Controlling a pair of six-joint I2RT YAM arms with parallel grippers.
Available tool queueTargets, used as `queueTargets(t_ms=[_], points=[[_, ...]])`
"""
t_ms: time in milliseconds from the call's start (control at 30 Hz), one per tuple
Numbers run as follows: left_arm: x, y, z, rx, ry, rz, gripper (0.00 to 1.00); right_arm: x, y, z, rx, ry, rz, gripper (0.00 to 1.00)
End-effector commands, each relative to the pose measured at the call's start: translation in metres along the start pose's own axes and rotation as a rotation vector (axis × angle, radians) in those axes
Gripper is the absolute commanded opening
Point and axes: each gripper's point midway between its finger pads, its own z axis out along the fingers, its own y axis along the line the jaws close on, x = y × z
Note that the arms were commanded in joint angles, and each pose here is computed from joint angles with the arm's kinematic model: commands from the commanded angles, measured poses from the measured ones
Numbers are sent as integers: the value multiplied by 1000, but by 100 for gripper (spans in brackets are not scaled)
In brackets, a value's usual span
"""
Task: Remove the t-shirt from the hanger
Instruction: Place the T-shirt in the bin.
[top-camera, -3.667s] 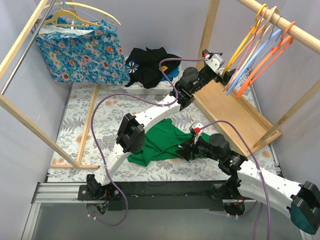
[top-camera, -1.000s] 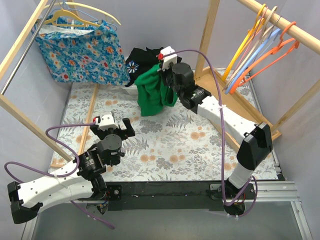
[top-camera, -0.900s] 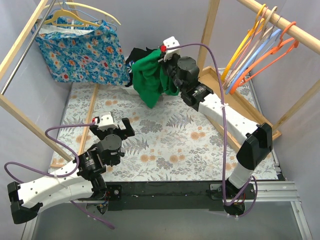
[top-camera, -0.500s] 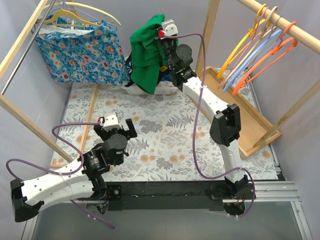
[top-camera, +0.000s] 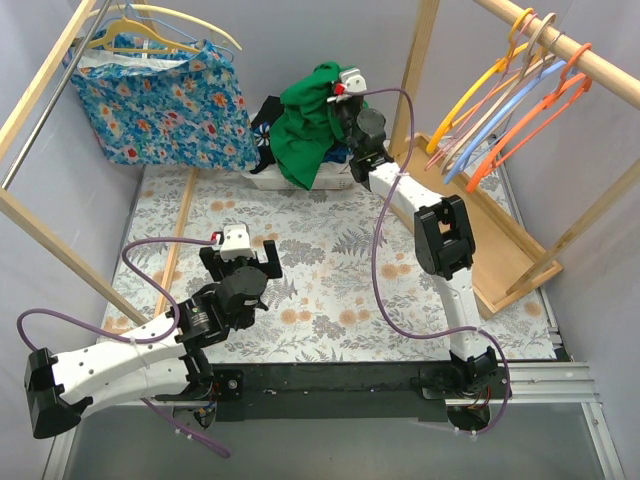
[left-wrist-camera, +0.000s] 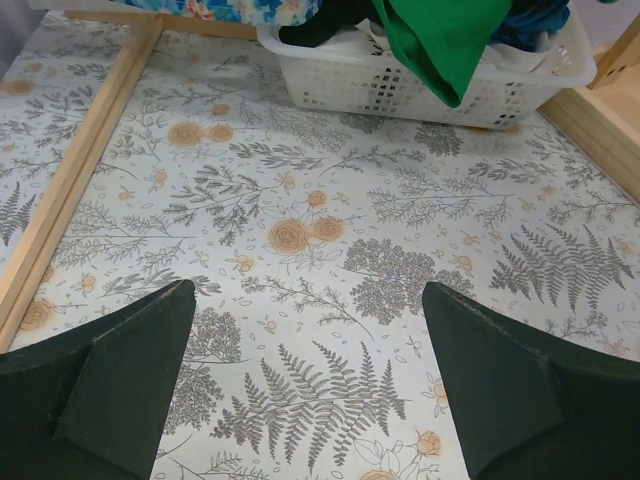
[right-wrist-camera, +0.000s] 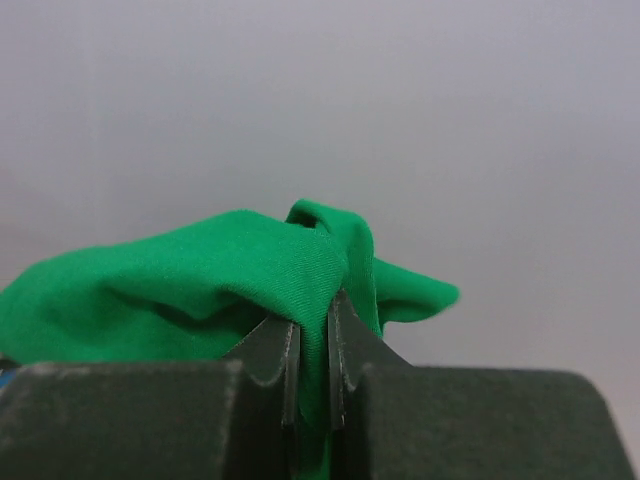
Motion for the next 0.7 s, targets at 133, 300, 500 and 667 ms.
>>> queueTargets(t_ms=[133,300,500,667], points=[[-17,-5,-6,53,-15,-96,98,101,76,-45,-217,263,182,1],[-22,-2,-9,59,-20,-113,98,153,95,-67,-217,461,273,1],[-25,2,-13,70,-21,-137,98,195,104,-89,-220,653,509,4],[-27,2,-15,79,-18,-151,98,192,115,-99,-291,714,541,31]])
